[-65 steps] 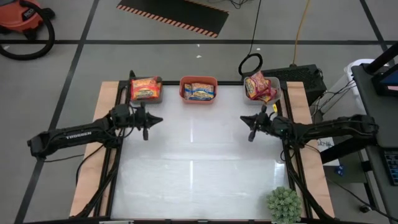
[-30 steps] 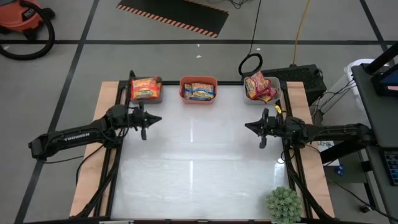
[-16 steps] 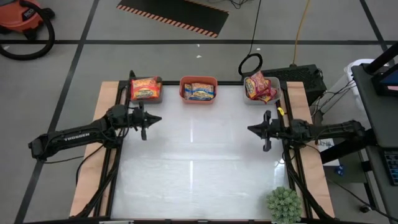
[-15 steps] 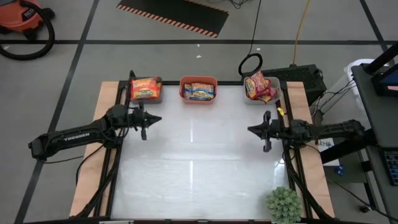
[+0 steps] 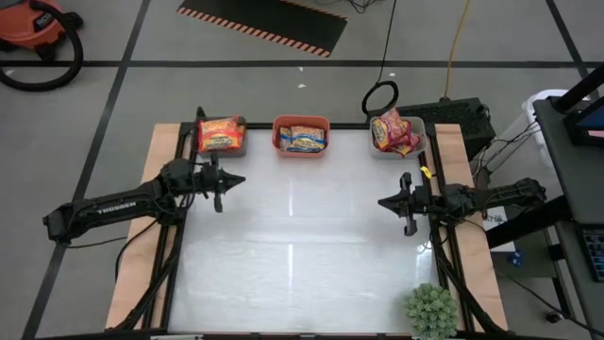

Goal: Sort Maruchan noodles
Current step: Return to Home Position

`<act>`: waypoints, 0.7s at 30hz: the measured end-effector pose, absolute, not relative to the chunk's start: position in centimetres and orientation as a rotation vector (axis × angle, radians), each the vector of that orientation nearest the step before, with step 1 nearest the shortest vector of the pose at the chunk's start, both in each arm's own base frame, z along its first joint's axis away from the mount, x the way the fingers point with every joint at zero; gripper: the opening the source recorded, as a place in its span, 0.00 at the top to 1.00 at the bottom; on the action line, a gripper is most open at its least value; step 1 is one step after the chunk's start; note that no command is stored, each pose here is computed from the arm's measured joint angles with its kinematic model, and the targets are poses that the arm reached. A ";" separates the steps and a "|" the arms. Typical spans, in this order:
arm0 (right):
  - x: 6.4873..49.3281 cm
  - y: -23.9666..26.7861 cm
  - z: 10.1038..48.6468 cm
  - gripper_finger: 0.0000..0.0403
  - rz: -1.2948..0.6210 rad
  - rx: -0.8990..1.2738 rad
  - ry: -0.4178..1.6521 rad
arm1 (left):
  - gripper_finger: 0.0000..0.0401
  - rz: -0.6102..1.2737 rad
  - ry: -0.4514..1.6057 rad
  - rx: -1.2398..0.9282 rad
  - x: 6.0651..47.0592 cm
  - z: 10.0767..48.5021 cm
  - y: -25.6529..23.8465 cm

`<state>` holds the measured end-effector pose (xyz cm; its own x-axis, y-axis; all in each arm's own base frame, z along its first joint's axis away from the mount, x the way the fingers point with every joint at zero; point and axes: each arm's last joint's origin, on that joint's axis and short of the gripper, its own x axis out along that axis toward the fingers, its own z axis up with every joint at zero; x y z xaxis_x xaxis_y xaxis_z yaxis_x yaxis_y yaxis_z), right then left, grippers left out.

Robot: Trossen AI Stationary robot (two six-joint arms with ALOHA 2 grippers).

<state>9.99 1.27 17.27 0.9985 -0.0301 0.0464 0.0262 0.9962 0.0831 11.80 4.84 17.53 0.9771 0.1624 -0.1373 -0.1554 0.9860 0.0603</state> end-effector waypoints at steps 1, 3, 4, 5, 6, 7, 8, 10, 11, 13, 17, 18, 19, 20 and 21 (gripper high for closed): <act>9.9 1.3 17.2 1.00 -0.030 0.086 -0.046 | 0.99 0.160 0.142 0.049 11.8 17.5 4.8; 9.7 1.3 17.2 1.00 -0.029 0.091 -0.047 | 0.99 0.160 0.142 0.049 11.8 17.5 4.8; 9.6 1.4 17.2 1.00 -0.024 0.093 -0.051 | 0.99 0.160 0.142 0.049 11.8 17.5 4.8; 9.5 1.4 17.3 1.00 -0.018 0.094 -0.058 | 0.99 0.160 0.142 0.049 11.8 17.5 4.8; 9.5 1.4 17.3 1.00 -0.012 0.087 -0.061 | 0.99 0.160 0.142 0.049 11.8 17.5 4.8; 9.5 1.5 17.3 1.00 -0.007 0.078 -0.062 | 0.99 0.160 0.142 0.049 11.8 17.5 4.8; 9.5 1.5 17.3 1.00 -0.001 0.069 -0.060 | 0.99 0.160 0.142 0.049 11.8 17.5 4.8; 9.5 1.6 17.2 1.00 0.005 0.057 -0.056 | 0.99 0.160 0.141 0.049 11.8 17.6 4.8; 9.5 1.6 17.2 1.00 0.006 0.055 -0.056 | 0.99 0.160 0.141 0.049 11.8 17.6 4.8; 9.5 1.6 17.2 1.00 0.005 0.054 -0.053 | 0.99 0.160 0.139 0.049 11.8 17.6 4.8; 9.5 1.6 17.2 1.00 0.005 0.039 -0.049 | 0.99 0.161 0.134 0.044 11.8 17.6 4.8; 9.5 1.6 17.2 1.00 0.005 0.029 -0.049 | 0.99 0.161 0.134 0.042 11.8 17.6 4.8; 9.5 1.6 17.2 1.00 0.000 0.018 -0.049 | 0.99 0.161 0.133 0.042 11.8 17.6 4.8; 9.5 1.5 17.2 1.00 -0.012 0.006 -0.049 | 0.99 0.161 0.133 0.042 11.8 17.6 4.8; 9.5 1.4 17.2 1.00 -0.032 0.000 -0.047 | 0.99 0.161 0.133 0.041 11.8 17.6 4.8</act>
